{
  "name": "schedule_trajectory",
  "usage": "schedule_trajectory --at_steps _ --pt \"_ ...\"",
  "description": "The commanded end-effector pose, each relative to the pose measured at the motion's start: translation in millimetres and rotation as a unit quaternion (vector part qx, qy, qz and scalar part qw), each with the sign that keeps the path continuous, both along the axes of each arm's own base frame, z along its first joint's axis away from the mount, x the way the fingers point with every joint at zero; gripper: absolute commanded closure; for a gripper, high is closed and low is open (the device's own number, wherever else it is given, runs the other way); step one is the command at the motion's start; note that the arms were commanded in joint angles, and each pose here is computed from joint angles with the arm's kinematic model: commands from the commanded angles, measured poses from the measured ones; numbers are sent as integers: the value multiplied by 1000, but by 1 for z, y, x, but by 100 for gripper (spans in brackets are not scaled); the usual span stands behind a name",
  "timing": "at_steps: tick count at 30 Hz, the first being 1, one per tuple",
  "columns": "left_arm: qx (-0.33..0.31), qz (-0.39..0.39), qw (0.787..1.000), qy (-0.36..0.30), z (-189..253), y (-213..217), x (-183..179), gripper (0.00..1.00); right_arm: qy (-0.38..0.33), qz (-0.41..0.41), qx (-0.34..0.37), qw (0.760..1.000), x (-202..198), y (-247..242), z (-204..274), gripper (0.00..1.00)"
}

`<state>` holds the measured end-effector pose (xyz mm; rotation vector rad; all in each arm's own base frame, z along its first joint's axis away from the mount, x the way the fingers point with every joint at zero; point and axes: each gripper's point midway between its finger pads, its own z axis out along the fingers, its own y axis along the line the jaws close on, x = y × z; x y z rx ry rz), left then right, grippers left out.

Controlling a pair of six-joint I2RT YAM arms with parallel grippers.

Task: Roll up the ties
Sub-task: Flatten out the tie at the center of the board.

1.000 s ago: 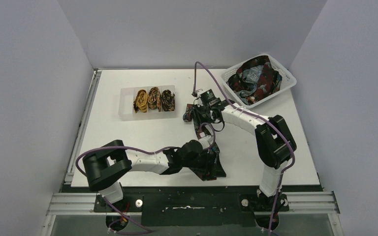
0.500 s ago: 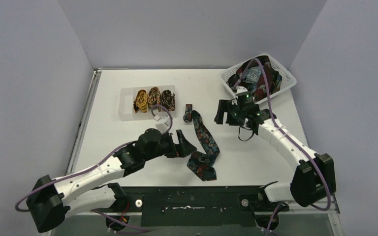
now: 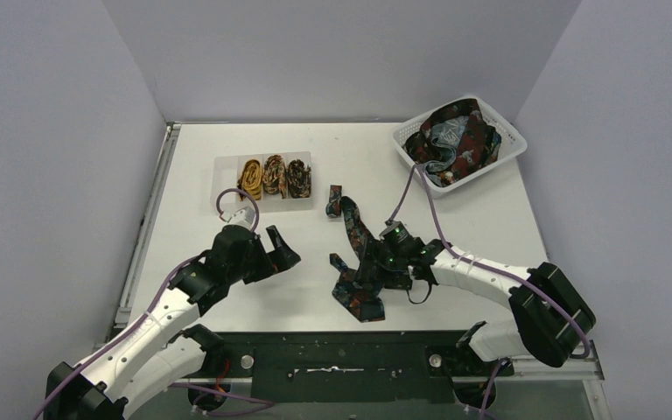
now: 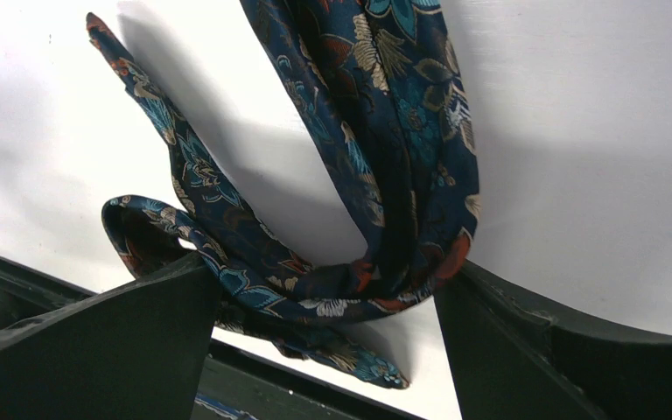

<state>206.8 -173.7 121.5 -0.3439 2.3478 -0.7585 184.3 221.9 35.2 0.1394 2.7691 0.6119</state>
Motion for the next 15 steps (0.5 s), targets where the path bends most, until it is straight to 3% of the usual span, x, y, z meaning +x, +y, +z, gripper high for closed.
schedule_trajectory --at_steps 1,7,9,10,11,13,15 --pt "7 -8 1000 4 -2 2 -3 3 -37 -17 19 999 25 25 11 14" --pt "12 -10 1000 11 -5 4 -5 3 -92 30 -150 984 42 0 -5 46" --pt "8 -14 1000 11 -5 3 -6 3 -111 54 -222 967 51 -30 -5 72" --pt "6 -19 1000 9 -5 1 -6 3 -112 53 -260 958 54 -52 -4 90" --pt "4 -26 1000 7 -4 -1 -6 3 -109 46 -292 949 57 -75 -1 100" --pt "1 -39 999 -3 -2 -5 -4 3 -86 14 -314 945 58 -116 6 100" --pt "-7 -58 998 -27 4 -14 4 3 -75 -23 -277 958 61 -137 14 100"
